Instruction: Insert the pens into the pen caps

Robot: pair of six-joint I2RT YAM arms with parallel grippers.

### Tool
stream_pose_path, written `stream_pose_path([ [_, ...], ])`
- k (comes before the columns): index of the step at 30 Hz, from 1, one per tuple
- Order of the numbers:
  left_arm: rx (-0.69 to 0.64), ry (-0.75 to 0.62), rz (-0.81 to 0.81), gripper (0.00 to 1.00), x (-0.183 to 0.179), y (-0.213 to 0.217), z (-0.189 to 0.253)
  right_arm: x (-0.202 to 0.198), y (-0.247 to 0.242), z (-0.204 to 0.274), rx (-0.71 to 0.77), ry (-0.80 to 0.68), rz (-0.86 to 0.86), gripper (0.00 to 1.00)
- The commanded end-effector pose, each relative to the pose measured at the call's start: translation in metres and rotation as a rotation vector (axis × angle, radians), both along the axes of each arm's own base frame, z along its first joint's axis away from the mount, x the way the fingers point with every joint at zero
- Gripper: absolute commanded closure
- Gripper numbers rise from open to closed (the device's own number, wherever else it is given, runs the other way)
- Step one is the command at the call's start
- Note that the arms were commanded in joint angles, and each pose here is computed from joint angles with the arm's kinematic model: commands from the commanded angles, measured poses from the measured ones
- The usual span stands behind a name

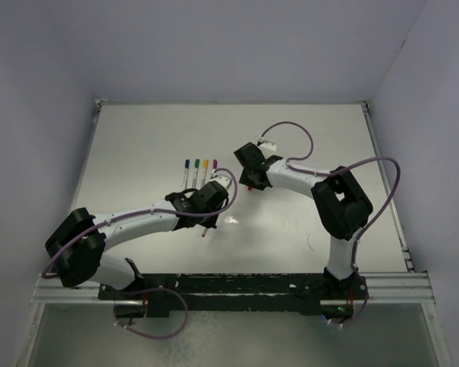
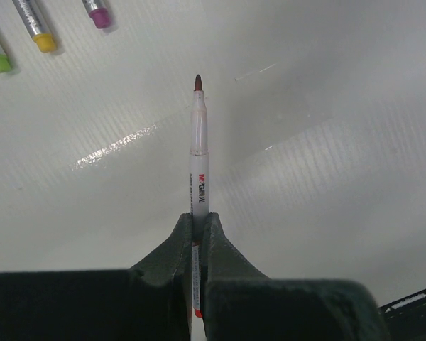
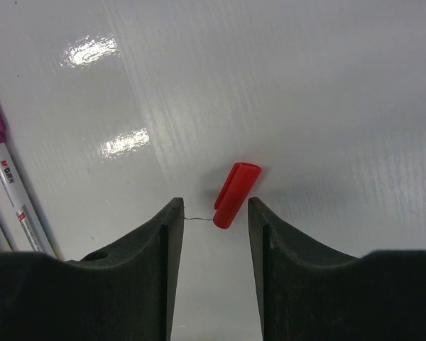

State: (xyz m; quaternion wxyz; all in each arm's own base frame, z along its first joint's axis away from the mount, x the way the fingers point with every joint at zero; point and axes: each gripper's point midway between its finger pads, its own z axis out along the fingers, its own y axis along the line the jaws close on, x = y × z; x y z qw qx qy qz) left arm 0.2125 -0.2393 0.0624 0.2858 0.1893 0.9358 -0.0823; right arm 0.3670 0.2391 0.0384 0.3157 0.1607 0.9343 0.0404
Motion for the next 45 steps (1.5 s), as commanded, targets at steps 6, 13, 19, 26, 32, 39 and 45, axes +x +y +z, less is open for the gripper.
stream_pose_path([
  [6,-0.029,-0.037,0.025,1.00,0.007,0.000,0.008,0.004,-0.001,-0.001,-0.013,0.007,-0.041,0.57],
  [13,-0.029,-0.028,0.021,1.00,0.008,-0.001,0.005,0.003,-0.008,-0.011,-0.056,0.021,-0.060,0.58],
  [19,-0.032,-0.024,0.018,1.00,0.008,-0.003,0.004,0.004,-0.014,-0.019,-0.093,0.033,-0.075,0.58],
  [26,-0.037,-0.027,0.016,1.00,0.009,-0.004,0.005,-0.007,-0.022,-0.034,-0.146,0.103,-0.087,0.65],
  [32,-0.046,-0.033,0.018,1.00,0.010,-0.005,0.008,-0.024,-0.035,-0.048,-0.223,0.176,-0.077,0.70],
  [39,-0.053,-0.033,0.017,1.00,0.009,-0.006,0.009,-0.039,-0.037,-0.063,-0.232,0.252,-0.040,1.00],
  [45,-0.069,-0.035,0.004,1.00,0.010,-0.011,0.011,-0.037,-0.023,-0.050,-0.149,0.216,0.013,1.00],
])
